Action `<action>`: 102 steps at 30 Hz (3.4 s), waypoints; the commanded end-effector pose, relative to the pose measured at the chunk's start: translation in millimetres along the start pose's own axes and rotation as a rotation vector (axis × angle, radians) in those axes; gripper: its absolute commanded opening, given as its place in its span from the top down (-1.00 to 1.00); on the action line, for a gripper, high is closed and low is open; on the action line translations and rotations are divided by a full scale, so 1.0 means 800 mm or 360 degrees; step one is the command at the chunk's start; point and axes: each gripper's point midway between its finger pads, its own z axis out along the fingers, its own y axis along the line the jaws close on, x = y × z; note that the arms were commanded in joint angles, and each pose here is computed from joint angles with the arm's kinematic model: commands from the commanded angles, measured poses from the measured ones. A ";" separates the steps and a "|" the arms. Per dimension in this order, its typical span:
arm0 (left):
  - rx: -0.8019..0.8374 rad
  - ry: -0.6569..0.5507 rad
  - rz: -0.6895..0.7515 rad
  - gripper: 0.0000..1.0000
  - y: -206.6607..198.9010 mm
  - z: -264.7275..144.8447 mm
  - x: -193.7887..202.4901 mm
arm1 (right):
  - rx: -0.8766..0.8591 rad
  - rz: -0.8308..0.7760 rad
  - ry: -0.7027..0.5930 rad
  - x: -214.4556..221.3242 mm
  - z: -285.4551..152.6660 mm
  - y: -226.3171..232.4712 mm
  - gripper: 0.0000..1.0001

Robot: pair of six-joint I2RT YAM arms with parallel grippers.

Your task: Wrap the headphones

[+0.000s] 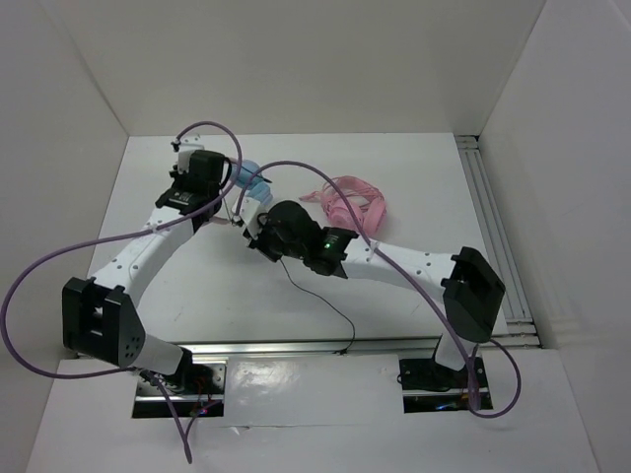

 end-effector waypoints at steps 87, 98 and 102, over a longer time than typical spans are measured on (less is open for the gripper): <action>0.1697 -0.1030 0.0368 1.00 -0.038 -0.363 -0.114 | 0.0975 -0.0107 -0.0517 -0.118 -0.213 -0.286 0.94; 0.1839 -0.0978 0.0217 1.00 -0.035 -0.396 -0.136 | 0.0403 0.0113 -0.0754 -0.117 -0.154 -0.213 0.88; 0.1801 -0.1013 0.0036 1.00 -0.026 -0.398 -0.153 | 0.0218 0.0215 -0.0932 -0.131 -0.152 -0.186 0.66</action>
